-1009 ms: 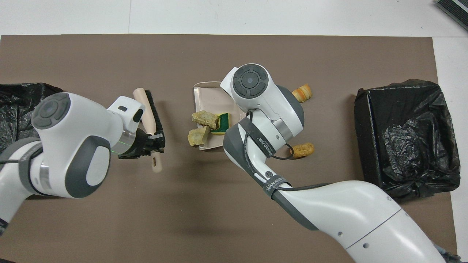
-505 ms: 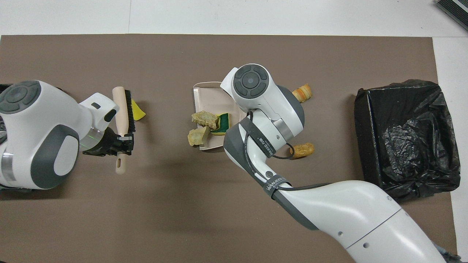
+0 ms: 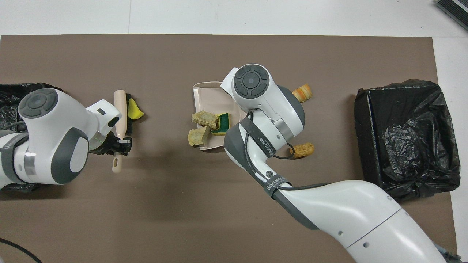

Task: Sweep and dump trash in bin
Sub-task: 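Sweep the bread and sponge pieces into the dustpan with the left gripper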

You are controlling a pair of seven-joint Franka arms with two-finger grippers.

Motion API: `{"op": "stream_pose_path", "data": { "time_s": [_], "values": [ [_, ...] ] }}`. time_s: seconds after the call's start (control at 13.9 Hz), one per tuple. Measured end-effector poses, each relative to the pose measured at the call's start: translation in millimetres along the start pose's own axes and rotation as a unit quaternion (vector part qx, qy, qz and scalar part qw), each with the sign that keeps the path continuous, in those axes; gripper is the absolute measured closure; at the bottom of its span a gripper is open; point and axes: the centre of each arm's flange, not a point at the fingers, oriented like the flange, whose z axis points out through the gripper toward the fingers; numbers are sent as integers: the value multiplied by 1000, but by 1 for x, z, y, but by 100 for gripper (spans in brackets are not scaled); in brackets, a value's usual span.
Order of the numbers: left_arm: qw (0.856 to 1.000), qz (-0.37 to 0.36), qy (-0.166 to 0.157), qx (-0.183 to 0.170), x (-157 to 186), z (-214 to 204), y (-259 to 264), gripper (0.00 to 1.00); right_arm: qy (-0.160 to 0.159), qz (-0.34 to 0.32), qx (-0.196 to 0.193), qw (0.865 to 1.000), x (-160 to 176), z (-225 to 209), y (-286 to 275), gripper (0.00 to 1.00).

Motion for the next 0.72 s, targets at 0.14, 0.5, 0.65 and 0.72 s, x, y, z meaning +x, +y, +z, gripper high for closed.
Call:
{"op": "stream_pose_path", "data": {
  "time_s": [0.14, 0.5, 0.65, 0.72],
  "values": [
    [999, -16, 6, -32, -15, 6, 37, 74, 1, -4, -1, 1000, -1, 2, 0, 69],
    [998, -7, -1, -58, -50, 12, 115, 74, 1, -8, -2, 1000, -1, 2, 0, 69],
    [998, -9, 0, -64, -67, 12, 146, 74, 1, -9, -2, 1000, -1, 2, 0, 69],
    [998, -9, 2, -68, -72, 11, 155, 74, 1, -9, -2, 1000, -1, 2, 0, 69]
  ]
}}
